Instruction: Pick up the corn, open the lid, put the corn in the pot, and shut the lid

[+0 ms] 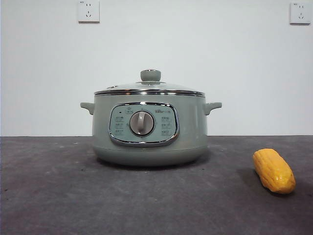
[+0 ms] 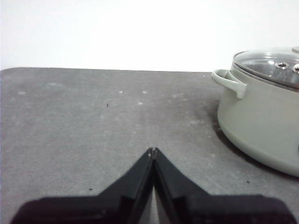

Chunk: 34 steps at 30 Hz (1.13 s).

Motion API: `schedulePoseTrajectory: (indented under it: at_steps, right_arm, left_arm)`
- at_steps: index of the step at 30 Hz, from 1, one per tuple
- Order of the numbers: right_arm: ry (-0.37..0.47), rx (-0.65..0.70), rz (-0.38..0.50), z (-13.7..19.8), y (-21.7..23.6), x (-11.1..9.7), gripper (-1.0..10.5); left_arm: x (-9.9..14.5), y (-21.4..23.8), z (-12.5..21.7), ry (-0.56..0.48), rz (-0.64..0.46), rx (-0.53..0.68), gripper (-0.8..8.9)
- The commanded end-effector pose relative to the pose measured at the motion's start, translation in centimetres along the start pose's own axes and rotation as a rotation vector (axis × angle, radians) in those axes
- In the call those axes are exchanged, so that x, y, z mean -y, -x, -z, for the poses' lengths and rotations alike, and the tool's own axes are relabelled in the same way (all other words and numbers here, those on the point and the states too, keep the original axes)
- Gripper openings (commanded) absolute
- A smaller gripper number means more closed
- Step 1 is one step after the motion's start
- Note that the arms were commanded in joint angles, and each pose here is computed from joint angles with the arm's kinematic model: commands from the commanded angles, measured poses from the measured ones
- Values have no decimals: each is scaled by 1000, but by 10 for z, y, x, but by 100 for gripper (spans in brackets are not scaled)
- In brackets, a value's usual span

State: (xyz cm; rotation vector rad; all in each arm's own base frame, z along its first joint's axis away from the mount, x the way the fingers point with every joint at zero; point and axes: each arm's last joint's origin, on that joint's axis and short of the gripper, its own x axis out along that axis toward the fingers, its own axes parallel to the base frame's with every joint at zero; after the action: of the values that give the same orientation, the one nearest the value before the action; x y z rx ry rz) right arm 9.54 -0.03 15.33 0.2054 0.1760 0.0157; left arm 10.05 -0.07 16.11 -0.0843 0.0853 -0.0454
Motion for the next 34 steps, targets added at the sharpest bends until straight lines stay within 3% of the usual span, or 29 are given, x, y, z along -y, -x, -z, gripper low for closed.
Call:
schedulePoseTrajectory:
  at_steps: [1, 15, 20, 27, 30, 34]
  right_arm:
    - [-83, 11, -2, -2, 1, 0, -9]
    - [-193, 67, -32, -65, 17, -14, -9]
    - [-203, -49, -29, -98, 17, -22, -8]
    - [-194, -293, 23, -141, 6, -31, 0]
    - [-207, -389, 19, -154, 0, -34, 0]
    - [-241, -493, -67, -166, -12, -39, 2]
  left_arm:
    - [0, -1, 3, 35, 0, -3, -3]
    - [6, 2, -31, 125, 117, -16, -6]
    - [9, -4, -55, 133, 153, -67, -6]
    - [13, -19, -91, 163, 215, -226, -5]
    - [17, -27, -104, 180, 314, -270, -4]
    - [22, -38, -114, 213, 516, -328, -4]
